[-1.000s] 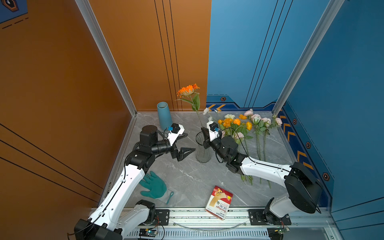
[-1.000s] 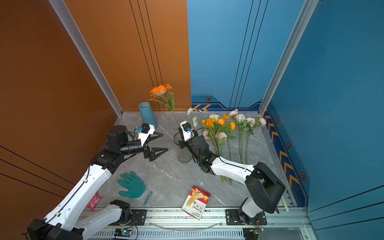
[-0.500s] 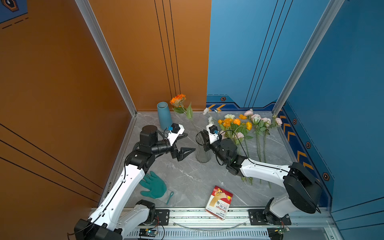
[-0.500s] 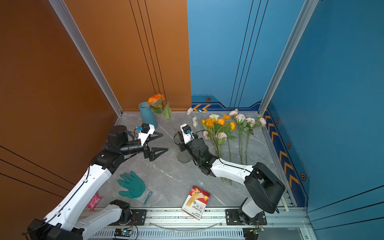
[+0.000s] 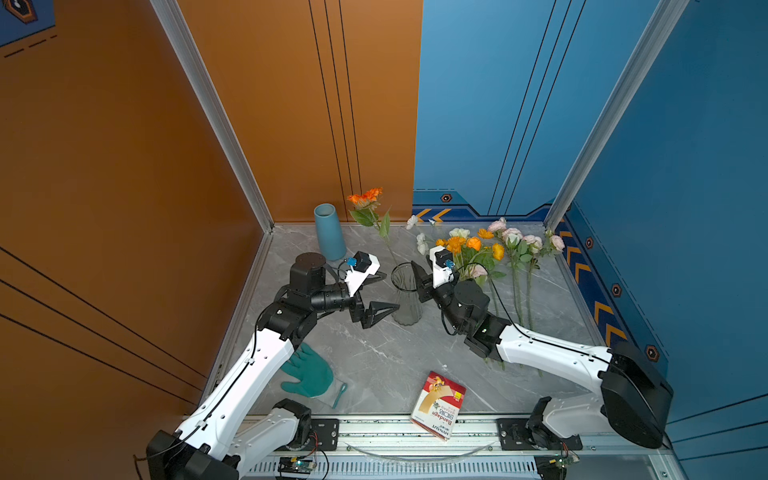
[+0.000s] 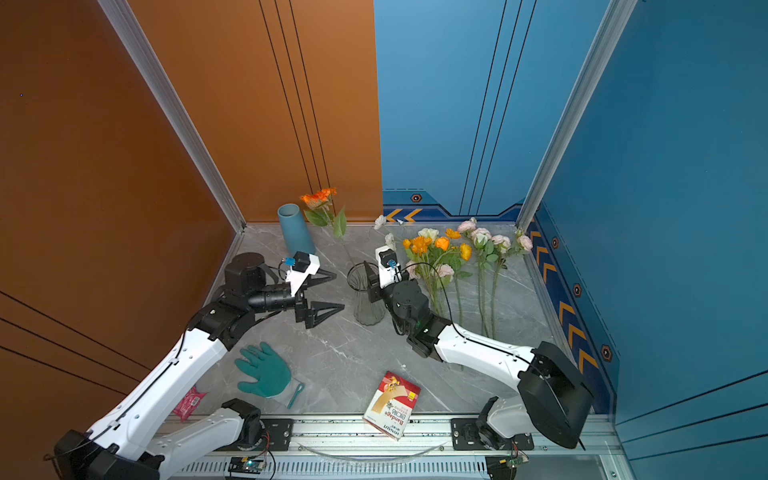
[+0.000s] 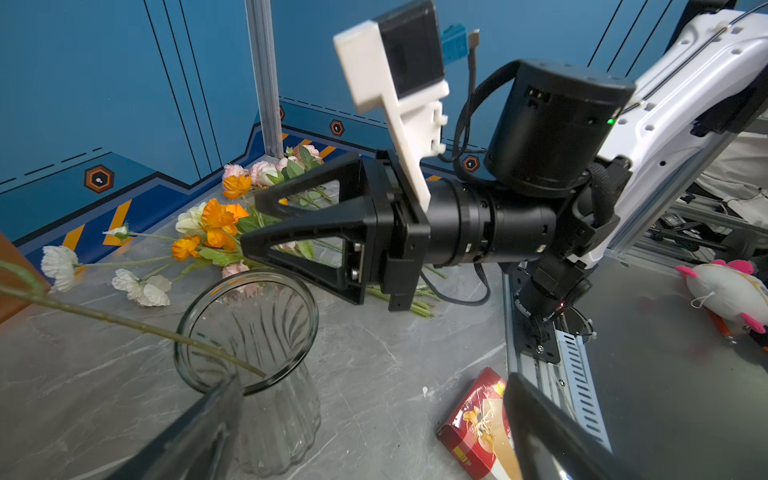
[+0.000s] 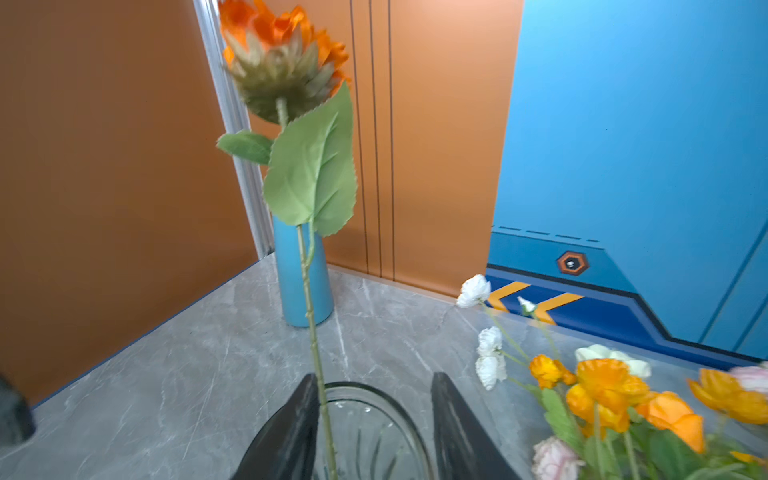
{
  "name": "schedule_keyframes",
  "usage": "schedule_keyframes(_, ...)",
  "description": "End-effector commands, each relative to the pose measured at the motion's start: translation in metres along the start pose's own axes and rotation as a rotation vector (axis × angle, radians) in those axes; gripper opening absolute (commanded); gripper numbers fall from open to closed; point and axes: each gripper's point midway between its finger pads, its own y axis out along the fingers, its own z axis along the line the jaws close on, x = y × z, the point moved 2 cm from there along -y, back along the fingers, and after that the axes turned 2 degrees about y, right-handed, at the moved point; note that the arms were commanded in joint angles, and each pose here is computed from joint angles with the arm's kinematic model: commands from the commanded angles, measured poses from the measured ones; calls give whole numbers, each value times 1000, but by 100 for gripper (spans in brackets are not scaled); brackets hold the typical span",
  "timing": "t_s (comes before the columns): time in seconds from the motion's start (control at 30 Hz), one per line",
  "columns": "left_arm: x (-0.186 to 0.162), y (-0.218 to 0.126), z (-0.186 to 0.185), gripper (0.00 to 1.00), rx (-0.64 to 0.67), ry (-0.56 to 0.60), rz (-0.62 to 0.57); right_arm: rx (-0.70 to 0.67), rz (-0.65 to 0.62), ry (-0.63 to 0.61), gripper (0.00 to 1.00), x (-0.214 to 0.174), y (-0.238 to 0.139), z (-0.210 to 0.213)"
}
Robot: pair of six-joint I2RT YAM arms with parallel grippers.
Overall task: Arrange the flowers into the vase
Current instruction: 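Move the right gripper back to the flowers and grasp a stem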
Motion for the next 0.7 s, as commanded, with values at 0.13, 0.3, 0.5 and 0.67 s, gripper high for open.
schedule_keyframes(0.13,-14,30,-17,98,84,102,48,-349,272,88,53,-25,-30,-103)
schedule_keyframes(0.3,-25,44,-34,98,14,123,76,-421,462,255,52,-74,-50,-159)
schedule_keyframes(0.5,-25,48,-37,98,-20,106,78,-420,706,323,40,-137,-52,-174)
schedule_keyframes(0.67,-25,47,-37,98,-22,107,78,-451,876,309,32,-176,-47,-175)
